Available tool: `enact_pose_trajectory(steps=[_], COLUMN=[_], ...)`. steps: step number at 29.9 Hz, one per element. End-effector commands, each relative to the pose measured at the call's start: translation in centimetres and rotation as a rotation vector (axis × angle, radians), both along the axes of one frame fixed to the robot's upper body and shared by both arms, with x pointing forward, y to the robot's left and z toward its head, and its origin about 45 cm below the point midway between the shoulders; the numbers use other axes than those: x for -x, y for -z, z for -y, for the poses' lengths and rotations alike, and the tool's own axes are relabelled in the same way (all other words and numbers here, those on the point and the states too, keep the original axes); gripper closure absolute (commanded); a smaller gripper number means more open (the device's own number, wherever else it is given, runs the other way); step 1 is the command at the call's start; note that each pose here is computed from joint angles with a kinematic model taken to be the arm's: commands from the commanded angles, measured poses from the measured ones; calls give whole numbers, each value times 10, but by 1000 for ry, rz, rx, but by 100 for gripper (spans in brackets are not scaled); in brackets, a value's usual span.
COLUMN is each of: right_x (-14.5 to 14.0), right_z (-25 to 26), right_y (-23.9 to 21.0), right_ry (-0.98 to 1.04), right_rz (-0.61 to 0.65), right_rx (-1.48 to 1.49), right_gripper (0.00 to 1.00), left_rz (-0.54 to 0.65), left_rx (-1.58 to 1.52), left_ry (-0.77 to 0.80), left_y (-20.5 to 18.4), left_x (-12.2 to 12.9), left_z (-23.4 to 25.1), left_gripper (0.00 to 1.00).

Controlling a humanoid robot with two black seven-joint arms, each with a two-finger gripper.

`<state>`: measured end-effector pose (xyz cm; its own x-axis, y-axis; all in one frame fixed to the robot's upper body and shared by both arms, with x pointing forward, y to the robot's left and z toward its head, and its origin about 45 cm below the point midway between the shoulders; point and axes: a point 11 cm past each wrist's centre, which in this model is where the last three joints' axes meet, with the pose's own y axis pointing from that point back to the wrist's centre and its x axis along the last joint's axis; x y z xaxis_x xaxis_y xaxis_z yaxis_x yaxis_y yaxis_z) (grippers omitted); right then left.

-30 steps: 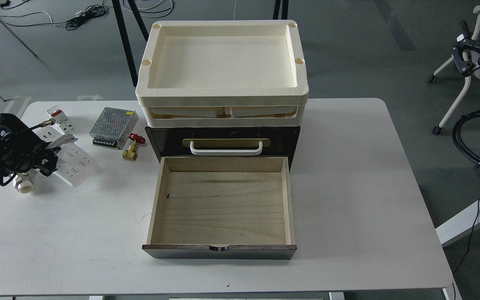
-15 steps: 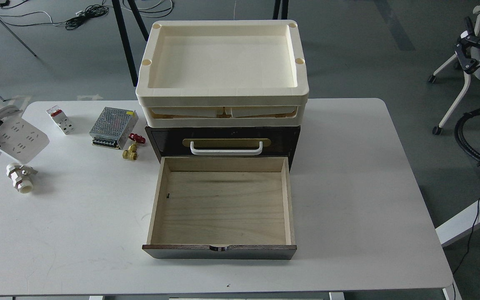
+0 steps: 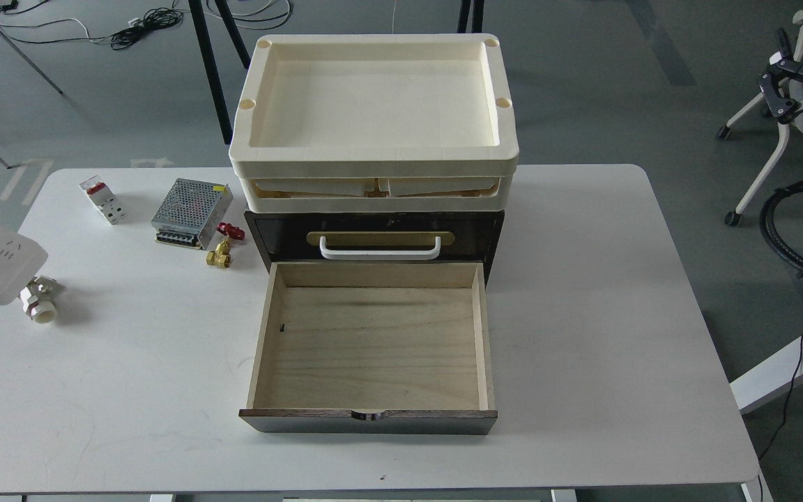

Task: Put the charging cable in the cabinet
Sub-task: 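Lift the power strip and carry it over the open drawer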

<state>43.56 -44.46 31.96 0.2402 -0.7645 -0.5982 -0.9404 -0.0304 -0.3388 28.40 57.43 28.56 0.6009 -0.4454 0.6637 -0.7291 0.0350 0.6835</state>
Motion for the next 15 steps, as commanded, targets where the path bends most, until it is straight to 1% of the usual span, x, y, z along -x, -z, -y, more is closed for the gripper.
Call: enact_pose_trajectory(steps=[1, 5, 9, 12, 15], right_x=[0, 0, 0, 1, 1], right_z=[0, 0, 1, 5, 8], right_y=[0, 1, 2, 3, 6], right_ry=[-1, 1, 3, 15, 25], right_rz=[-2, -3, -6, -12, -18], right_rx=[2, 2, 4, 8, 10], right_gripper=[1, 1, 1, 1, 1], left_rz=[-28, -107, -184, -229, -320], left_rx=[102, 188, 296, 348, 445], left_ry=[72, 166, 221, 223, 242], left_y=[-15, -26, -27, -21, -11], left_x=[17, 41, 53, 49, 40], left_z=[45, 100, 147, 161, 192], left_gripper=[95, 95, 95, 95, 96])
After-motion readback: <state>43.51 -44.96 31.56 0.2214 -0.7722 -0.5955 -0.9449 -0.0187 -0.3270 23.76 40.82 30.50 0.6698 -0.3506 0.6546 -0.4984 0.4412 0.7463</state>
